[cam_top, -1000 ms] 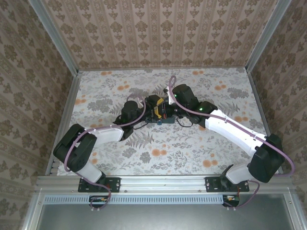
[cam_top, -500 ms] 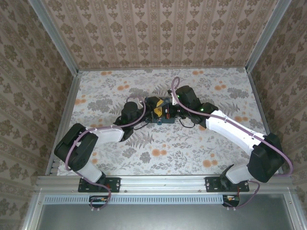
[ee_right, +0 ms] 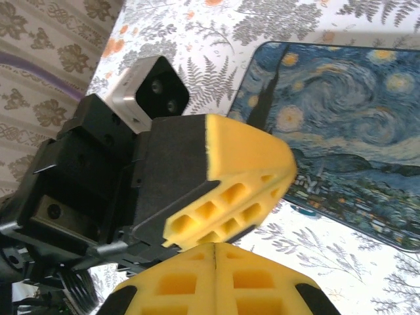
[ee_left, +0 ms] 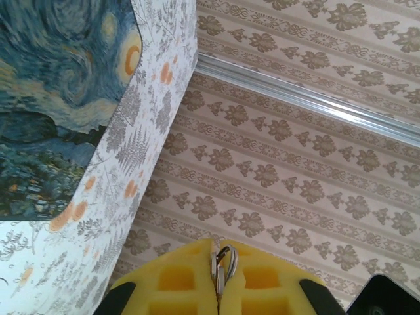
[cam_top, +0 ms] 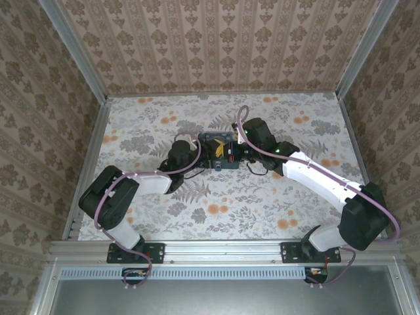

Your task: Unlock a padlock with a key

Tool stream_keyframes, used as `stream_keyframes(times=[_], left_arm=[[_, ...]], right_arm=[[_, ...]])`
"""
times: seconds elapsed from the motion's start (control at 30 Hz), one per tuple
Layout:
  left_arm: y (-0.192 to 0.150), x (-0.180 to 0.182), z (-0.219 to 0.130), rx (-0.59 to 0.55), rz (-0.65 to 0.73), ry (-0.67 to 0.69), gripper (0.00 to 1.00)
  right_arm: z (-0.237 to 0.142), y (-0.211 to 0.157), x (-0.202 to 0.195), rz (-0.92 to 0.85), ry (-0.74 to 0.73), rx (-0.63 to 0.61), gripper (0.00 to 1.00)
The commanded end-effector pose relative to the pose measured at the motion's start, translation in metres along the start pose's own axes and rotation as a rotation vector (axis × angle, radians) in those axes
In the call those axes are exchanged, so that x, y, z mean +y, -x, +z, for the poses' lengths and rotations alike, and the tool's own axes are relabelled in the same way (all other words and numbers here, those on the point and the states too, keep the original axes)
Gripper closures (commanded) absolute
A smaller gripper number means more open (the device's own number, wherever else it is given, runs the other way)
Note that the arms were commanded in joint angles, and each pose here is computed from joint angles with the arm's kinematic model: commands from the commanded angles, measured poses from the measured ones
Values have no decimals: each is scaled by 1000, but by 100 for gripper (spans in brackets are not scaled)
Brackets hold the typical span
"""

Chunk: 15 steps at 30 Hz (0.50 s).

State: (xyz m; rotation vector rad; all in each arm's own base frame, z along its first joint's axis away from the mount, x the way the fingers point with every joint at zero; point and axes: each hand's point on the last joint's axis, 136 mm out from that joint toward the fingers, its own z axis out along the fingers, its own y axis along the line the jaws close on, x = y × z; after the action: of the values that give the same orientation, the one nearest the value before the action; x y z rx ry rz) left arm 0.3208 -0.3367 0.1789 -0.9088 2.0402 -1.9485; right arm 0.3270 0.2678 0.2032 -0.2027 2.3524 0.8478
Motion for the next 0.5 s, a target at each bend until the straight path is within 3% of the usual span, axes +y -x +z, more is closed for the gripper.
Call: stream_keyframes(times=[0.0, 0.17, 0.27, 0.47], left_arm=[[1, 7, 0, 24, 101, 33, 100], [-14, 0, 3, 133, 339, 82, 100], [-24, 6, 1, 207, 508, 159, 100], [-57, 41, -18, 393, 761, 405, 100]], right_arm=[[-17, 8, -5, 41, 19, -54, 100], [-23, 8, -24, 111, 22, -77, 100], [-27, 8, -30, 141, 31, -82, 92], [-33, -8, -45, 164, -3, -73, 87]])
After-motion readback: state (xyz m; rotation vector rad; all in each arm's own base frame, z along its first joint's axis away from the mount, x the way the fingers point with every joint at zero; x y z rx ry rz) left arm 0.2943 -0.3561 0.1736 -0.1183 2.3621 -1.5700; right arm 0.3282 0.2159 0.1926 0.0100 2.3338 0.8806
